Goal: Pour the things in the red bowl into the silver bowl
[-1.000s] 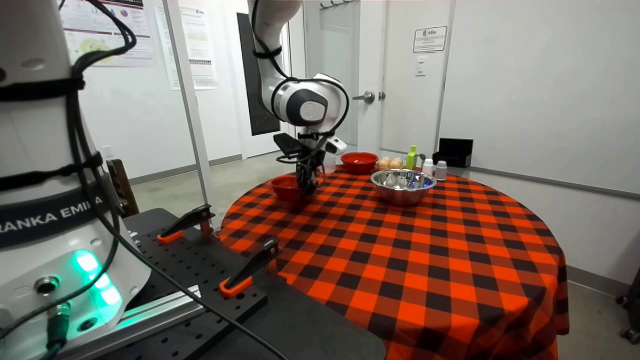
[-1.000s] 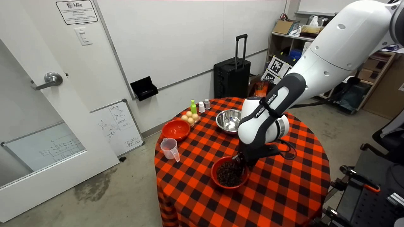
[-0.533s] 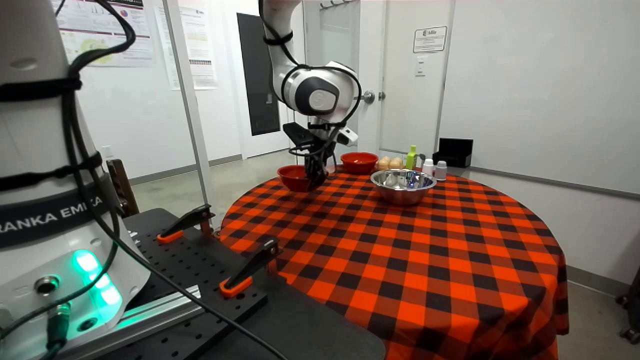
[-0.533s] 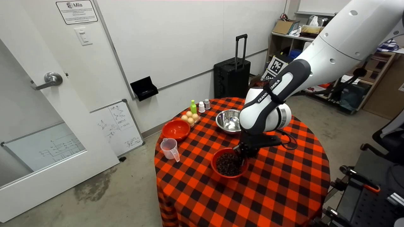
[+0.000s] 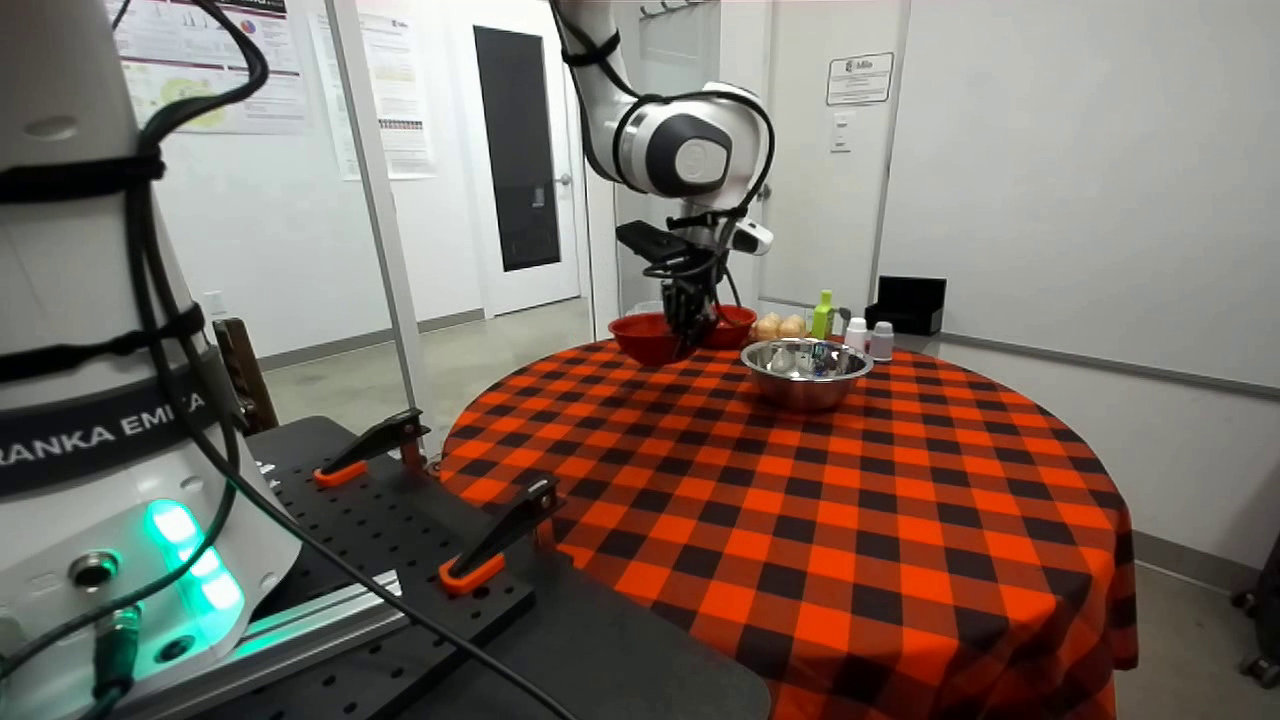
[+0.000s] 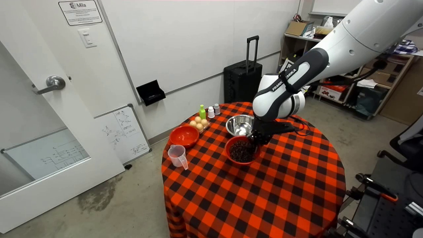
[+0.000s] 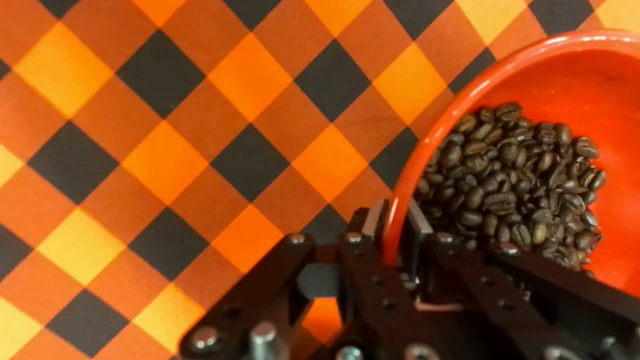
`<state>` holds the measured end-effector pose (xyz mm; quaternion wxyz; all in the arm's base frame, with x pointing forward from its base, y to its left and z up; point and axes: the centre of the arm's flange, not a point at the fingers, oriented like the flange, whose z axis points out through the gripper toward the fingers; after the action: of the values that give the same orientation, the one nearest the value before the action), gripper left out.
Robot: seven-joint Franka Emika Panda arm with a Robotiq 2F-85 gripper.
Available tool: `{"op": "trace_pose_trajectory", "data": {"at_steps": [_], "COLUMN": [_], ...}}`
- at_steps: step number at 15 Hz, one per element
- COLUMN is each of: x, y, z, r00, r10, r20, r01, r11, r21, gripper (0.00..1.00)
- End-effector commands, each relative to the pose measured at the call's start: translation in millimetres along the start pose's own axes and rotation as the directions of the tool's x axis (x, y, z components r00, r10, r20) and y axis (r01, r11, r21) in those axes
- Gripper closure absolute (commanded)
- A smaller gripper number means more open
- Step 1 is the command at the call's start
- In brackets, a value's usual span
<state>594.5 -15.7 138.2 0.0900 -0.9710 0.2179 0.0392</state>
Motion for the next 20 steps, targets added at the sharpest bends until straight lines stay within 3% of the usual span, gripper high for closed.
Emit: {"op": "trace_pose_trajectory", "data": {"at_steps": [1, 6, 12, 16, 20], "x": [37.9, 87.4, 145.3, 174.8, 192.2], "y": [-11.5, -14.8, 17.6, 39.1, 49.3], "z": [-33.8, -79.9, -117.1, -119.4, -111.9], "r00": [1.0, 0.999, 0.993, 0.982, 0.967], "r10": [-0.03, -0.028, 0.015, 0.041, 0.027], "r20": [-0.008, -0.043, -0.117, -0.182, -0.254], "r01": [0.029, 0.026, -0.033, -0.087, -0.122], "r11": [0.999, 0.998, 0.988, 0.964, 0.922], "r21": [-0.024, -0.055, -0.153, -0.25, -0.369], "gripper": [0.97, 0.97, 0.97, 0.97, 0.97]}}
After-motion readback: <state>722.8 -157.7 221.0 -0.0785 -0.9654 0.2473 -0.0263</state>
